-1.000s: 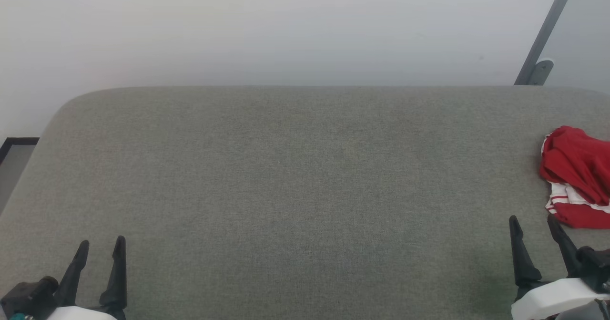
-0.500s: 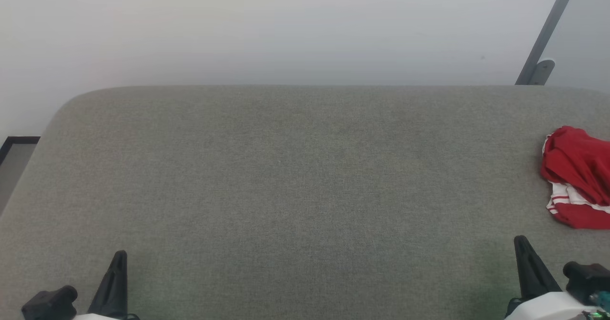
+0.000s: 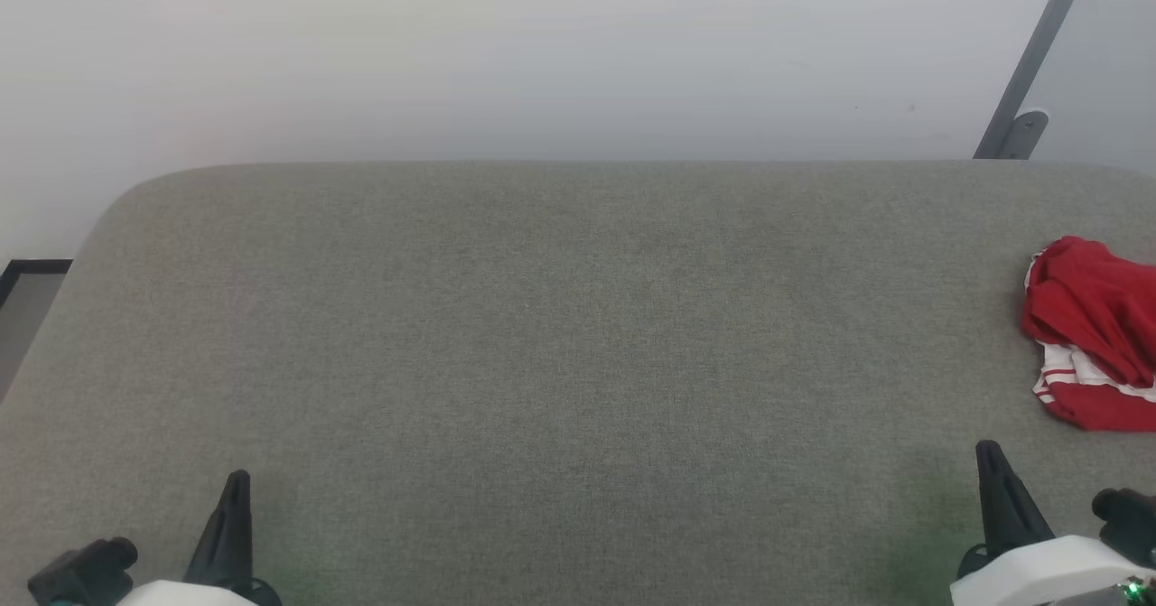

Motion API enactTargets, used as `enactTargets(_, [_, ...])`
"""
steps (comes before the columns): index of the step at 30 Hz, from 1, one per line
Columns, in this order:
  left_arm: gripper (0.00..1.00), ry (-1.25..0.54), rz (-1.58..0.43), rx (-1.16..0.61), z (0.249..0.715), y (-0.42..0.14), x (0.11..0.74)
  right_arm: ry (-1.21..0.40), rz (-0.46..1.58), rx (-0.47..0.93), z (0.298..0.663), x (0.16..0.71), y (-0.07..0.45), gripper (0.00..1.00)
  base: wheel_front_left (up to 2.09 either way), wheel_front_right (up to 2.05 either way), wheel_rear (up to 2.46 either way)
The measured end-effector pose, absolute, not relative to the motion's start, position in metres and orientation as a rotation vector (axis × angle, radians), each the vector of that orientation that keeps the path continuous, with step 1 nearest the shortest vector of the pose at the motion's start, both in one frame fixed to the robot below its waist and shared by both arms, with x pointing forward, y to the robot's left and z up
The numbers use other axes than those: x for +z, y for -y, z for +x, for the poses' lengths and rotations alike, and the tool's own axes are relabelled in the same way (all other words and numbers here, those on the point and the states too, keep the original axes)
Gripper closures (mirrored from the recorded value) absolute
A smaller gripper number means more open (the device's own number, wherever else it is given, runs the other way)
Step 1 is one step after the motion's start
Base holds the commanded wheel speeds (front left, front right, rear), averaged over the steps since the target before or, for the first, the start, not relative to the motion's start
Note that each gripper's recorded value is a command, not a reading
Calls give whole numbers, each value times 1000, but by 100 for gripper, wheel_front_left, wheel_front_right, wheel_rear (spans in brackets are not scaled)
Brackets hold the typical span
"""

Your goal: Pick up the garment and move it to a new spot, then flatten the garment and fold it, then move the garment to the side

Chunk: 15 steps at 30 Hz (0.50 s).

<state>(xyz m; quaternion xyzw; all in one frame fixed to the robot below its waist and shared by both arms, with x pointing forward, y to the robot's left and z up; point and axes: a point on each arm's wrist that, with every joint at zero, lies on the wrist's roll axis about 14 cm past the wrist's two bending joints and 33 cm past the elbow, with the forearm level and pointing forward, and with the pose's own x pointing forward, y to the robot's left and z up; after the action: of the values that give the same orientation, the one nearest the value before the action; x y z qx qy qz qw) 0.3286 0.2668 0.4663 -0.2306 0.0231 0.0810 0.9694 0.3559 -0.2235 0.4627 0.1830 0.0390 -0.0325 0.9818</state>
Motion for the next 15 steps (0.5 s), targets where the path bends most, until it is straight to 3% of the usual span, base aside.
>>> enactTargets(15, [100,-36,-692,172,341,-258,471,-72,611,-93,363,468,222,100,0,0,0])
